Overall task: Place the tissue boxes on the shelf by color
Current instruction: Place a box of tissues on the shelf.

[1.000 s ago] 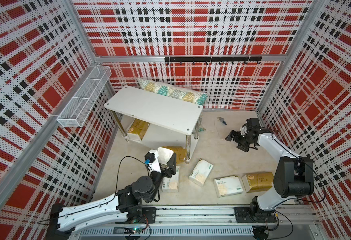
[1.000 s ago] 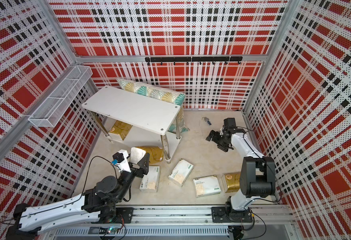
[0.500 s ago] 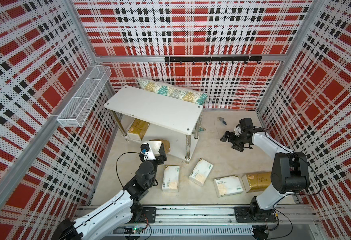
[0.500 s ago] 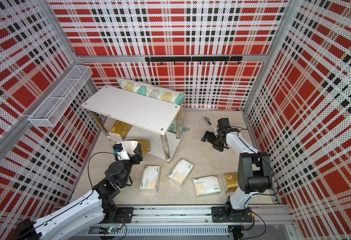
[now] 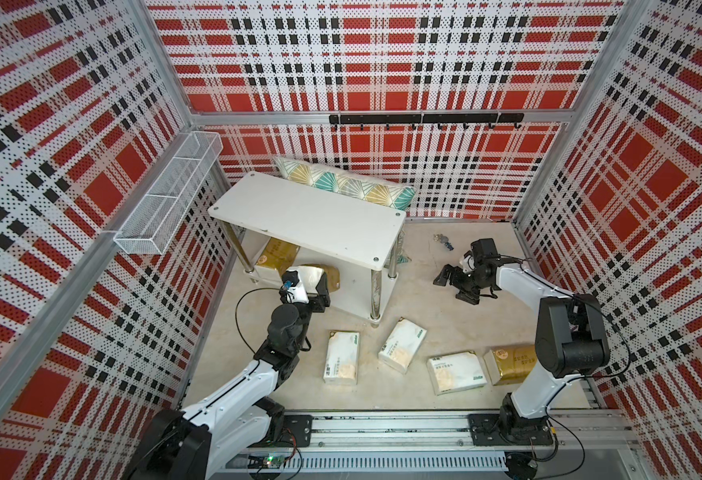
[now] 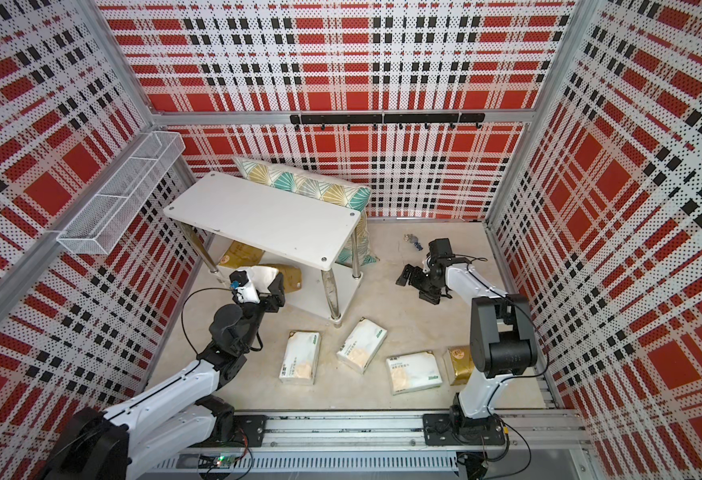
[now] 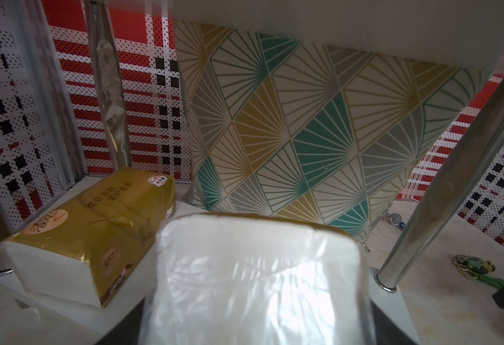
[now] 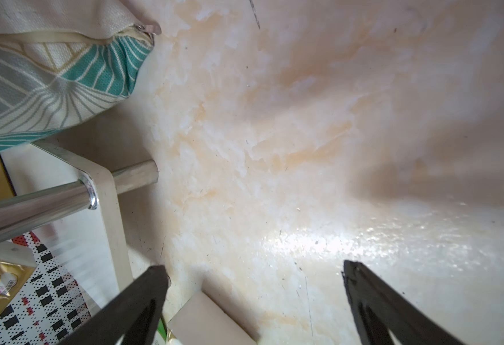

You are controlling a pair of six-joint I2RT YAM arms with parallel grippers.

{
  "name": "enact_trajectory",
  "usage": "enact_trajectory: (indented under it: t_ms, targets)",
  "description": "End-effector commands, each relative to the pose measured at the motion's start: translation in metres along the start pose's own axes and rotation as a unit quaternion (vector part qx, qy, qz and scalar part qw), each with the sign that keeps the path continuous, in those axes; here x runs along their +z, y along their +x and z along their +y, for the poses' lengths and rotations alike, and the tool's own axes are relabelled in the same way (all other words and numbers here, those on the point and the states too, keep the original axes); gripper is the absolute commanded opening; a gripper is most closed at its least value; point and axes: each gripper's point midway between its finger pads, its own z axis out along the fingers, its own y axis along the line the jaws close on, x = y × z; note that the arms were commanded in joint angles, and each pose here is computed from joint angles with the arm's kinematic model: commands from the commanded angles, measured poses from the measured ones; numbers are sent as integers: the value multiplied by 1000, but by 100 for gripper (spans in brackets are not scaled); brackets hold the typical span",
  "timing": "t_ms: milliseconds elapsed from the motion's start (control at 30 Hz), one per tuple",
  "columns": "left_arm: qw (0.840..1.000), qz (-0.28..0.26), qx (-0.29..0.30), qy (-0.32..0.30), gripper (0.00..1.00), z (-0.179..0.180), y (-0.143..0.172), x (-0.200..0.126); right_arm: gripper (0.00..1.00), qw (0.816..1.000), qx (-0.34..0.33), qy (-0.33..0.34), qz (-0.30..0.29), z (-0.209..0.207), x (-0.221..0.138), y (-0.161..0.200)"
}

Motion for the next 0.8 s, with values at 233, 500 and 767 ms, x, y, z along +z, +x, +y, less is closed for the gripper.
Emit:
enact_trajectory:
  t_ms: [233, 500, 767]
  targets:
    - [1000, -5, 4, 26, 79, 11, 0, 18, 100, 1000, -13, -15, -8, 12, -2, -6]
    - [998, 50, 6, 25, 78, 14, 27, 29, 100, 1000, -19, -15, -5, 15, -3, -8]
    - [992, 122, 14, -19, 77, 17, 42, 34, 100, 1000, -20, -19, -6, 20, -1, -10]
